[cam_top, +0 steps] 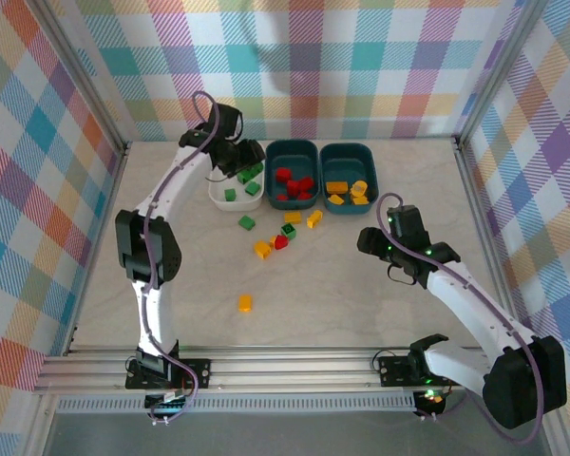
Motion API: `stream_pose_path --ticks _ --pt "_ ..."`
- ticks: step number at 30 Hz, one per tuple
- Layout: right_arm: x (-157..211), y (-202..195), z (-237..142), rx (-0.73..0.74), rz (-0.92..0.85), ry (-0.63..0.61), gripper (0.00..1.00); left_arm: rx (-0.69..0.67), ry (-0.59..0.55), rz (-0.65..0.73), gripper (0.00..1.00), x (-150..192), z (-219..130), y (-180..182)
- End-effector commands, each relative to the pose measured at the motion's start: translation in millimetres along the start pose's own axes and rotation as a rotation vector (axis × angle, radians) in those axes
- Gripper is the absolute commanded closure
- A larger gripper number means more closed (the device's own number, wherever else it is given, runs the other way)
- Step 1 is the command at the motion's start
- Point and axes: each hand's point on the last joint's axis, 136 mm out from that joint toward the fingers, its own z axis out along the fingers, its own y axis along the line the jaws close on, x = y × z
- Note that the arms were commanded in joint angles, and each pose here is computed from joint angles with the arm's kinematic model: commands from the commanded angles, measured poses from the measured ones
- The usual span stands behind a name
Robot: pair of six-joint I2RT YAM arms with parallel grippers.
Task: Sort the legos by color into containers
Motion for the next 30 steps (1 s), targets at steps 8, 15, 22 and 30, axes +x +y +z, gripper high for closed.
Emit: stream_pose_path --ticks 8,15,22,30 --pt "9.0 3.9 3.0 -0.027 0.004 0.045 0.27 -0.048 0.115 -0.082 0.43 -7.2 58.2 41.9" --pt "7.1 7.5 0.6 -0.04 0.003 0.046 0.27 -0.13 0.129 -0.104 0.26 -5.6 76.2 67.5" --pt "5.3 36.5 -1.2 -0.094 -0.067 0.066 0.26 -0.044 0.039 -0.047 0.05 -31.0 20.4 36.6" --pt "37.9 117.5 28.6 -0.11 -0.297 0.132 0.27 0.023 -0.099 -0.114 0.0 2.2 -56.7 46.4"
